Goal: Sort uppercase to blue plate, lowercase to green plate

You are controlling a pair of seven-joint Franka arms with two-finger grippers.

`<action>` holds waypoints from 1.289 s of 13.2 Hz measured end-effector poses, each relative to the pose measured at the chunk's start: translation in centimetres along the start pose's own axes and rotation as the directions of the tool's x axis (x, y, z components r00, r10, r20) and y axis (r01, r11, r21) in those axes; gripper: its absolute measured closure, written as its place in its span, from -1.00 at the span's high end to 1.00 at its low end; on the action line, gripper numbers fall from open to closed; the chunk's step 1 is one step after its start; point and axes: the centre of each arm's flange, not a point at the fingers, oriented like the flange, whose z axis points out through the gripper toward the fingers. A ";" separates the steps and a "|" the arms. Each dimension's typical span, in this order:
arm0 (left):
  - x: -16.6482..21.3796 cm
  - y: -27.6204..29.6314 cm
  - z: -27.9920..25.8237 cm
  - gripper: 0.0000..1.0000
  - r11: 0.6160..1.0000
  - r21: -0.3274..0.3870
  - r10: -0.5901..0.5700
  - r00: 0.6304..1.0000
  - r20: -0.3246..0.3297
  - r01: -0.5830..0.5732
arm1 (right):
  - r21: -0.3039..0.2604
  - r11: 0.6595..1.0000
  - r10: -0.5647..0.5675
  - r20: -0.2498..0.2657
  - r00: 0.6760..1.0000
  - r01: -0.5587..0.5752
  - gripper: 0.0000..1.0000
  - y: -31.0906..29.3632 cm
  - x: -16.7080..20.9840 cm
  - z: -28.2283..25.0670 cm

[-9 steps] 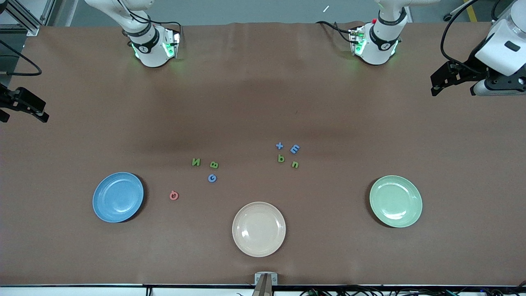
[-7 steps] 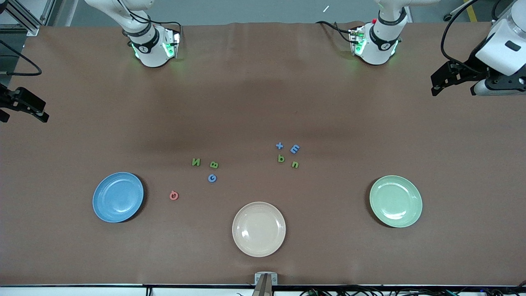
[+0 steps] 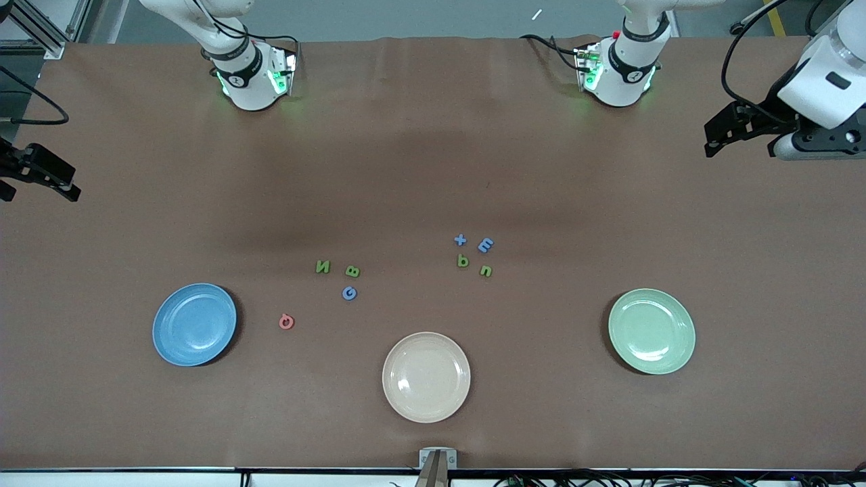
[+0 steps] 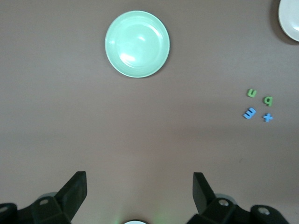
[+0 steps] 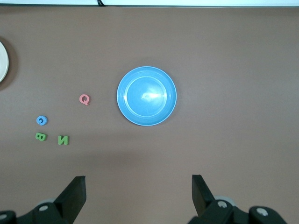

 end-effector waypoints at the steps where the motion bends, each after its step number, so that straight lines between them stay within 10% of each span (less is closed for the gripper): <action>1: 0.5 0.6 1.0 1.00 1.000 -0.007 0.009 1.000 0.009 -0.009 | 0.000 1.000 -0.001 -0.002 1.000 0.001 1.00 0.0 0.0 0.0; 9: 0.6 16.7 15.9 1.00 0.989 -0.038 0.146 0.989 -0.010 -0.146 | 0.014 0.994 -0.105 0.017 0.994 0.105 1.00 -5.9 0.5 1.2; 17: -0.3 28.6 33.8 0.75 0.938 -0.032 0.347 0.937 0.039 -0.346 | 0.043 0.972 -0.236 0.150 0.960 0.232 1.00 -13.8 3.5 12.5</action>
